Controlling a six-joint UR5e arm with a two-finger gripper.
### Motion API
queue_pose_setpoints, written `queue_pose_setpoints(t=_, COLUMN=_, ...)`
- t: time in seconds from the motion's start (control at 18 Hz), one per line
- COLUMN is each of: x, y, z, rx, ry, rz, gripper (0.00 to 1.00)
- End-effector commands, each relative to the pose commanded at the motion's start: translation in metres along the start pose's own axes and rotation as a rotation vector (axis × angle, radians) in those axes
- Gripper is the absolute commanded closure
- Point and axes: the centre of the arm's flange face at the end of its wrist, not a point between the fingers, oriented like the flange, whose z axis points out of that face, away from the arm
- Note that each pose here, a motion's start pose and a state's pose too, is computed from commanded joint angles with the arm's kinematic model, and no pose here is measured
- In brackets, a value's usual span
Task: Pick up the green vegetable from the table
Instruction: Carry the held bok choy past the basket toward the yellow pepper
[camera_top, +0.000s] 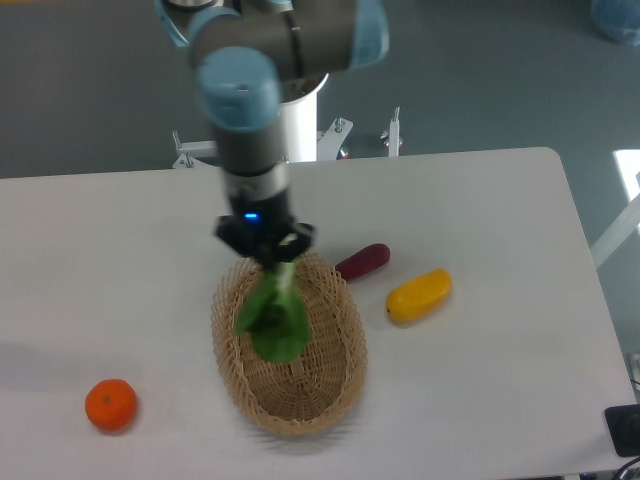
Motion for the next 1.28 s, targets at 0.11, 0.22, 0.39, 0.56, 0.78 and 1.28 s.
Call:
queue_pose_setpoints(t=0.11, x=-0.018, y=0.013, z=0.018, rx=-0.031, ry=0.020, rz=0.089, gripper=0.87)
queue_pose_setpoints(t=0.22, x=-0.040, y=0.020, z=0.030, rx=-0.048, ry=0.030, rz=0.143, gripper=0.86)
queue_pose_setpoints(t=0.39, x=-0.065, y=0.024, z=0.035, rx=-0.057, ry=0.024, rz=0.171, gripper=0.87)
queue_pose_setpoints(t=0.56, x=-0.087, y=0.023, z=0.040, rx=-0.064, ry=0.023, rz=0.218, gripper=0.90)
queue_pose_setpoints(t=0.78, x=-0.117, y=0.027, z=0.034, rx=-0.059, ry=0.012, rz=0.238, gripper=0.90)
queue_pose_setpoints(t=1.28, x=-0.137, y=0.035, z=0.038, rx=-0.076, ry=0.038, rz=0.423, gripper=0.86)
